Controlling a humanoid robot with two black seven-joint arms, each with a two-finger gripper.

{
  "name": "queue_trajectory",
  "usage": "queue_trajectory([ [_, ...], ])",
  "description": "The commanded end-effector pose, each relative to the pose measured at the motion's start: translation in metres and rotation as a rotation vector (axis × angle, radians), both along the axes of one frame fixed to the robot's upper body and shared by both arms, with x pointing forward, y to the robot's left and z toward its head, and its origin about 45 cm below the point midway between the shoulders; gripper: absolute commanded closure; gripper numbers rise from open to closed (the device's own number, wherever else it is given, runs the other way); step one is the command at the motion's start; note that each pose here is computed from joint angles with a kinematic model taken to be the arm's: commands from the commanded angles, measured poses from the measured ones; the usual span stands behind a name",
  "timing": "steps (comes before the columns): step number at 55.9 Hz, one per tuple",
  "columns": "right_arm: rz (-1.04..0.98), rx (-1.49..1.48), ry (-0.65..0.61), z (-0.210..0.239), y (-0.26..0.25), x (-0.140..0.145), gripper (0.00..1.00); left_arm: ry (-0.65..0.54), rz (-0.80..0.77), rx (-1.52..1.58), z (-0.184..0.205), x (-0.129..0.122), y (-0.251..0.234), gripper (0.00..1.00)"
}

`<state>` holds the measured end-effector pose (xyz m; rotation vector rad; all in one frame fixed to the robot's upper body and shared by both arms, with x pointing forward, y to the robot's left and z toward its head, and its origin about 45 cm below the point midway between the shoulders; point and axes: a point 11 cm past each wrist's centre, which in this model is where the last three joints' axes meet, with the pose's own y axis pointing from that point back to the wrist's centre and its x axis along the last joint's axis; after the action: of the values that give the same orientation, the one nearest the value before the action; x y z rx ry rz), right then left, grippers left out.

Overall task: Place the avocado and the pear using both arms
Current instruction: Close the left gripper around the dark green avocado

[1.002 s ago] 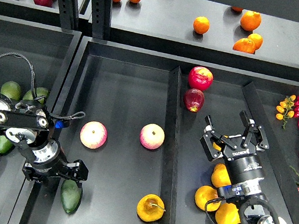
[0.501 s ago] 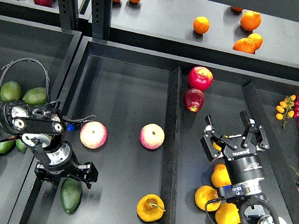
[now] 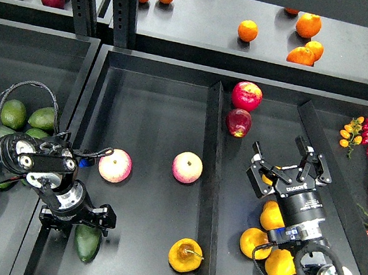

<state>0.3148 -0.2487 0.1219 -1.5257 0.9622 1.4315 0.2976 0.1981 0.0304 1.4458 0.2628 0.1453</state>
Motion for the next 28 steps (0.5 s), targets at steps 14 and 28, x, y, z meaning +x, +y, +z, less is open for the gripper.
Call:
queue_trajectory([
  [14, -0.001, -0.001, 0.004, -0.0018, -0.0005, -0.0005, 0.01, 0.005, -0.009, -0.012, -0.0018, -0.0021, -0.0101, 0.22],
  [28, -0.002, -0.001, 0.006, -0.0023, -0.0007, -0.0006, 0.01, 0.003, -0.004, -0.008, -0.0017, -0.0011, -0.0079, 0.37],
])
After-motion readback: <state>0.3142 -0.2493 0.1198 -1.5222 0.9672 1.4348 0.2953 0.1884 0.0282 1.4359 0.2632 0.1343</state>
